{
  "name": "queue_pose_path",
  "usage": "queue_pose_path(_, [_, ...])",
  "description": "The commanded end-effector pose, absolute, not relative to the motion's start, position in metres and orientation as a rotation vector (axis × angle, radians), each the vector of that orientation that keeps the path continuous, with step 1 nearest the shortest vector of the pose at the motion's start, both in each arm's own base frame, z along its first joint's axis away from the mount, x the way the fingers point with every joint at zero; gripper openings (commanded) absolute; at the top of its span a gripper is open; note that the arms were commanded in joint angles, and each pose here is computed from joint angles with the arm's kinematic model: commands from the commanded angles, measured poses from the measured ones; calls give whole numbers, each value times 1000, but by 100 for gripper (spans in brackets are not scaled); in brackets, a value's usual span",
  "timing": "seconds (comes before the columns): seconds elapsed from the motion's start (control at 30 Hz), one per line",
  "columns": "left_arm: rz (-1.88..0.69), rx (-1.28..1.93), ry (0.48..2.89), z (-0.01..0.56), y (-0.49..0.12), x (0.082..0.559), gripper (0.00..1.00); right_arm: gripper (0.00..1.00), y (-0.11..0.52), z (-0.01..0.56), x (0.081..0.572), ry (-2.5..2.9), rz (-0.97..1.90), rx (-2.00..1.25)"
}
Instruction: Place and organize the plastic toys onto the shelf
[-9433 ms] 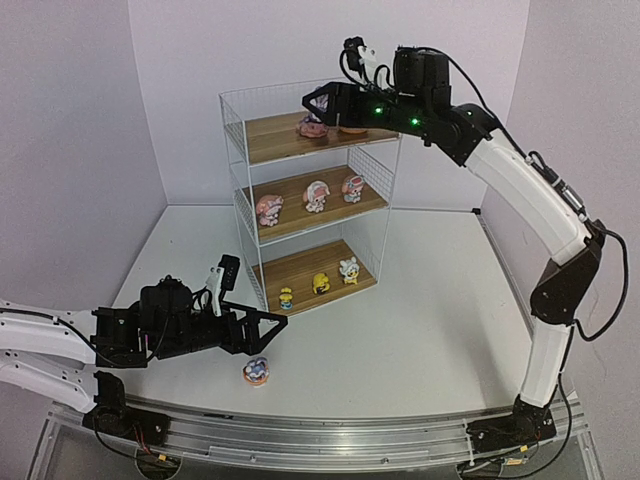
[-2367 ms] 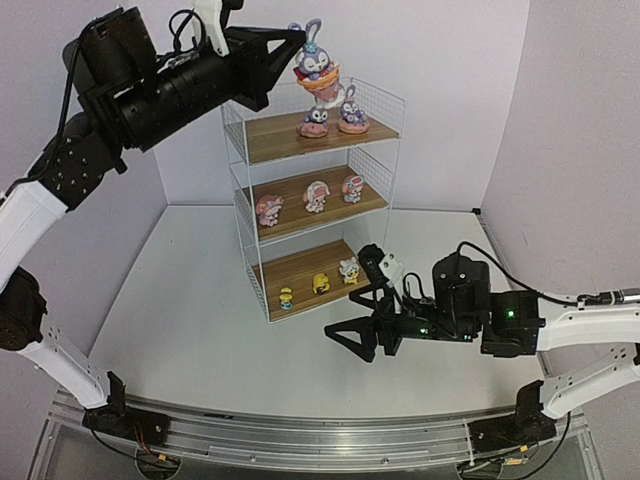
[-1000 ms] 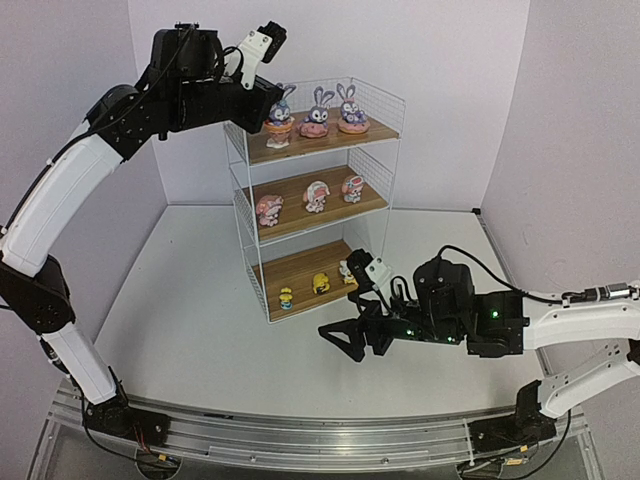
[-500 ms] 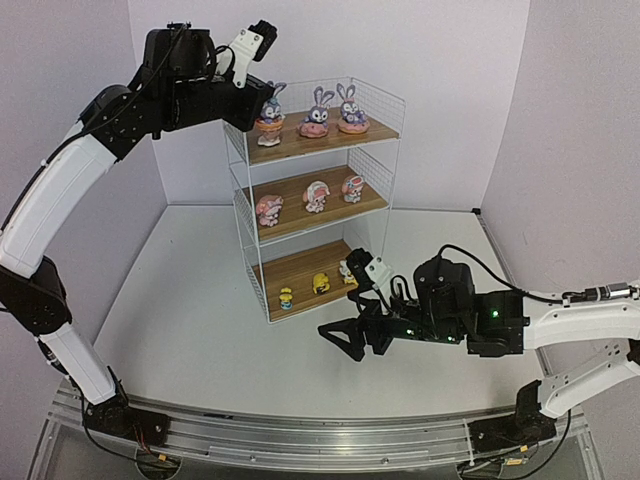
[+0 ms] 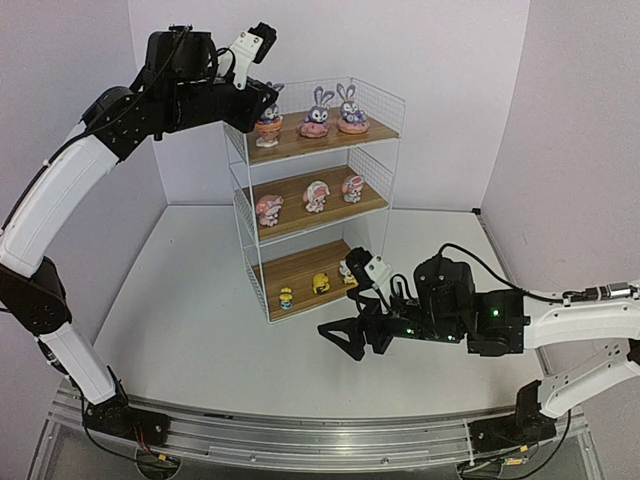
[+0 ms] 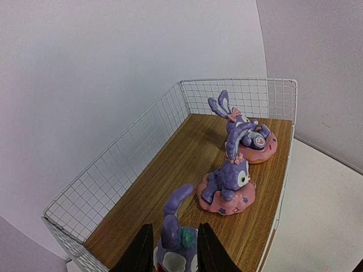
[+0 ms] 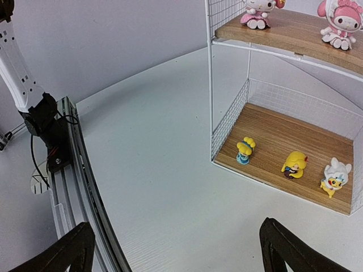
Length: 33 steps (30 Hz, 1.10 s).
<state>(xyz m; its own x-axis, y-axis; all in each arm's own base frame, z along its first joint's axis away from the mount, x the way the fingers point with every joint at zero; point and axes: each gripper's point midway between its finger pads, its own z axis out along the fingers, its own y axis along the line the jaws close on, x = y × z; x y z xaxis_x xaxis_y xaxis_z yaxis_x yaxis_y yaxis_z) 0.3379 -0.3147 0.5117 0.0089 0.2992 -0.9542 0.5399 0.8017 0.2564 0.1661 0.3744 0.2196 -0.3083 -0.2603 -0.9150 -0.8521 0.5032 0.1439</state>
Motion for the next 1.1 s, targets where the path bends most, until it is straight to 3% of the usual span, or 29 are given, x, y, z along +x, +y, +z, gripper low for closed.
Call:
queue_pose_path(0.0, [-247, 640, 1530, 537, -303, 329, 29, 98, 381, 250, 167, 1764, 842, -913])
queue_pose_path(0.6, [-394, 603, 1417, 580, -291, 298, 80, 98, 382, 261, 168, 1738, 843, -911])
queue_pose_path(0.7, [-428, 580, 1407, 587, -284, 291, 98, 98, 384, 265, 167, 1731, 854, -915])
queue_pose_path(1.07, [-297, 391, 1578, 545, -235, 296, 100, 98, 381, 258, 170, 1756, 841, -890])
